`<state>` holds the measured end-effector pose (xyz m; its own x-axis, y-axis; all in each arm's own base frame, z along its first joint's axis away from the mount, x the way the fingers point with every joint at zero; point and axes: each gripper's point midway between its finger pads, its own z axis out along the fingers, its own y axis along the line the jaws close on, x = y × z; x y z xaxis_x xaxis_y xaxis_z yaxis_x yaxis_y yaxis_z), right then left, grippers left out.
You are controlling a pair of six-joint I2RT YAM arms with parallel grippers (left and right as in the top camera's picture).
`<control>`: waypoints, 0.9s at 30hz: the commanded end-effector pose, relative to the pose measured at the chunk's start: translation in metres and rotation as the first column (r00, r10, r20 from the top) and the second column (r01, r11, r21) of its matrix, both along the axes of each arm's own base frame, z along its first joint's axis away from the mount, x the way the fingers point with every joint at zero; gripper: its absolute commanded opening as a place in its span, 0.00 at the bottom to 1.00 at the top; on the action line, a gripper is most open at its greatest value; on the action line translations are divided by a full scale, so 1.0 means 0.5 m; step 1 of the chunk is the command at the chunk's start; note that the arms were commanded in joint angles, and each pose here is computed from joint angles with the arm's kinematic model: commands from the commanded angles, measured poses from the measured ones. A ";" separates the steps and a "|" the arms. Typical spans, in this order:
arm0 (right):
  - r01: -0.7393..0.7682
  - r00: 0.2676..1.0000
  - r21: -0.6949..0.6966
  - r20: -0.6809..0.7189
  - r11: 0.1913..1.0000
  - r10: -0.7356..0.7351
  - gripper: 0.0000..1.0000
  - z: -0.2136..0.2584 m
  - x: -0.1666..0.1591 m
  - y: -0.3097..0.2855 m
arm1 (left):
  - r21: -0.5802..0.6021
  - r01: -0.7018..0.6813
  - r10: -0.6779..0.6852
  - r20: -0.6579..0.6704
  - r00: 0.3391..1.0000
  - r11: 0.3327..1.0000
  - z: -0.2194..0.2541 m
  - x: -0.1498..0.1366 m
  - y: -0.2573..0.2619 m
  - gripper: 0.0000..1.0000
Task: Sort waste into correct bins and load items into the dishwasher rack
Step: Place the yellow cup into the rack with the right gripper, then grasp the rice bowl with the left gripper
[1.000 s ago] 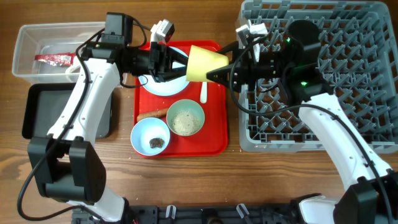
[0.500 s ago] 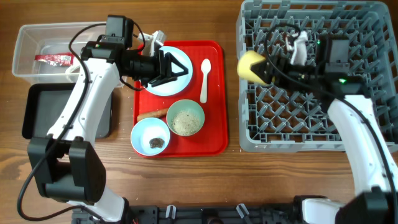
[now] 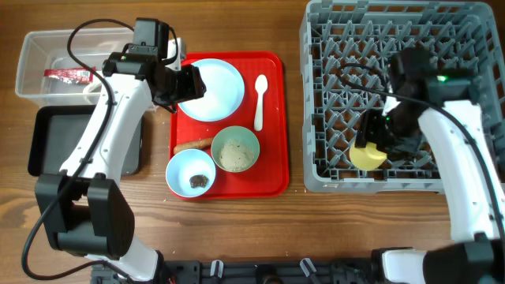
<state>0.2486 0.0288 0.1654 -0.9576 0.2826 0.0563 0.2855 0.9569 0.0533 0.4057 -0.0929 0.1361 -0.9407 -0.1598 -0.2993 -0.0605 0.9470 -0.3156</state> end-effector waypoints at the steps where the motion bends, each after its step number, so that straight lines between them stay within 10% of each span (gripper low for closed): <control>1: -0.003 0.997 -0.018 -0.077 1.000 0.002 0.50 -0.076 0.005 -0.002 | 0.022 -0.005 0.004 0.047 0.999 1.000 0.026 0.010 0.008 0.59; 4: -0.035 0.992 0.045 -0.118 0.998 0.040 0.54 -0.114 0.013 0.019 | 0.022 -0.006 0.004 0.050 0.999 1.000 0.027 0.011 0.007 0.60; 6: -0.035 0.992 0.044 -0.122 0.998 0.040 0.82 -0.121 0.016 0.019 | 0.022 -0.006 0.005 0.050 0.999 1.000 0.027 0.011 0.007 0.60; 8: -0.035 0.996 0.046 -0.075 0.998 0.038 0.89 -0.119 0.038 0.021 | 0.022 -0.006 0.005 0.050 0.999 1.000 0.027 0.011 0.007 0.60; 17: -0.059 0.957 0.055 0.286 0.997 0.041 0.98 0.071 0.190 0.032 | 0.050 0.194 -0.192 -0.030 0.981 0.980 0.008 -0.063 -0.104 0.68; 27: -0.086 0.933 0.044 0.354 0.995 0.065 1.00 0.081 0.222 0.033 | 0.213 0.434 -0.394 -0.207 0.896 0.876 -0.131 -0.223 -0.321 0.51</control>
<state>0.3569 0.0421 0.1953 -0.9416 0.2384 -0.2377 0.1983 0.9634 0.1805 0.3039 -0.2500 0.0944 -0.9324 0.3156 -0.1761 0.3412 0.9294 -0.1408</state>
